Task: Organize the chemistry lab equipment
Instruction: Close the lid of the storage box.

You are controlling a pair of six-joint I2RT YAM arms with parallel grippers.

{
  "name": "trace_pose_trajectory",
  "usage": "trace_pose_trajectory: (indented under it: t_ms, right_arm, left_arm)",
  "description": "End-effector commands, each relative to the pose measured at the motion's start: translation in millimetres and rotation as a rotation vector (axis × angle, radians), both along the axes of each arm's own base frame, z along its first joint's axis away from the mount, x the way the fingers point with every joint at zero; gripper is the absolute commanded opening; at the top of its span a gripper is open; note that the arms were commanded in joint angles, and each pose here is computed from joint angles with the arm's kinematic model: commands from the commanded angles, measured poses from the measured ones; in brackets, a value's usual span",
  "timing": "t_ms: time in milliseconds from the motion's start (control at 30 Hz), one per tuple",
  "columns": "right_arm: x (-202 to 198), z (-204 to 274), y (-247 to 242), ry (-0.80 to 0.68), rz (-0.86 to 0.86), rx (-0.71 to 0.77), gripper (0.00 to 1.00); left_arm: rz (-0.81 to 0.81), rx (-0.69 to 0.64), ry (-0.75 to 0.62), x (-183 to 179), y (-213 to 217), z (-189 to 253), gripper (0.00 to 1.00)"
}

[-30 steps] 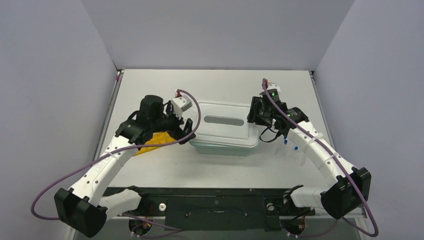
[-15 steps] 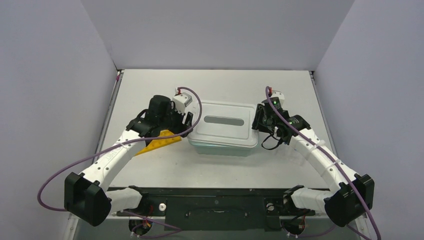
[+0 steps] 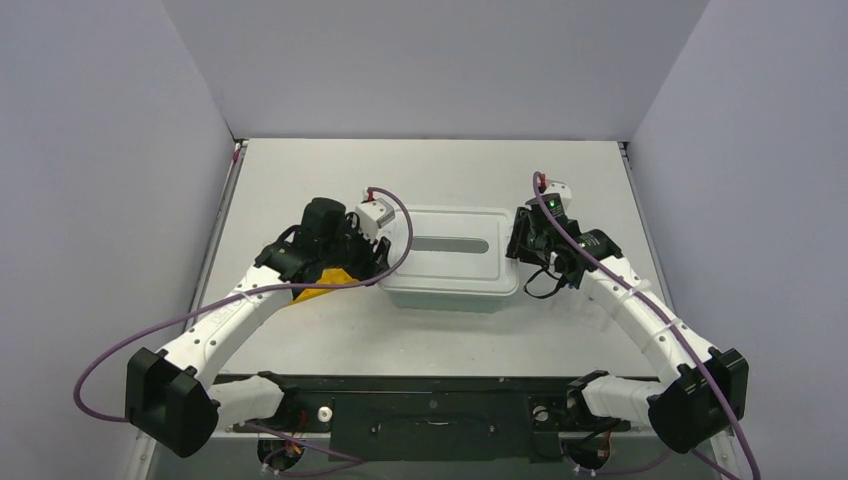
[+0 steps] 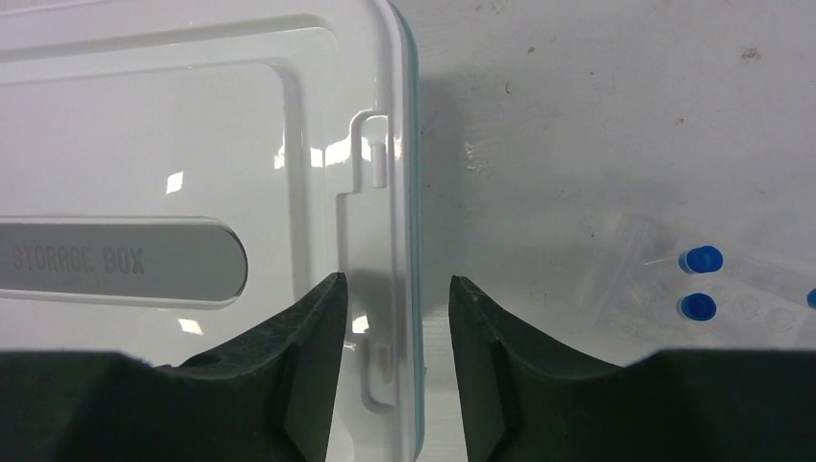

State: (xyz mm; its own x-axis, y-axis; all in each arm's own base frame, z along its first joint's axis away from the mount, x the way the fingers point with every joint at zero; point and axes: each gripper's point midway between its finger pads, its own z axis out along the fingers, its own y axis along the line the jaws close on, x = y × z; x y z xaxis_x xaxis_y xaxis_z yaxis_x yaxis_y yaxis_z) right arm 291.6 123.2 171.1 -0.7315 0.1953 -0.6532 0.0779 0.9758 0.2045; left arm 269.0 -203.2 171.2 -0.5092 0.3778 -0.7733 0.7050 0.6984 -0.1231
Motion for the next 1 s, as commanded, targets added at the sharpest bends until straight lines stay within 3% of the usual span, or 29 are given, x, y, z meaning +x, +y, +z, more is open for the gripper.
trace_pose_trajectory:
  t_ms: [0,367,667,967]
  right_arm:
    - [12,12,-5,-0.047,-0.019,-0.002,0.4]
    - [12,14,-25,-0.049,-0.064,-0.088,0.4]
    - [19,35,-8,-0.105,-0.044,-0.02,0.36]
    - [32,48,23,-0.161,-0.016,0.156,0.2]
  left_arm:
    - [-0.11,-0.065,-0.007,-17,-14,17,0.53]
    - [-0.151,-0.084,-0.013,-18,-24,25,0.55]
    - [-0.181,-0.127,-0.043,-20,-30,50,0.61]
    - [-0.139,-0.107,-0.092,-7,-22,70,0.76]
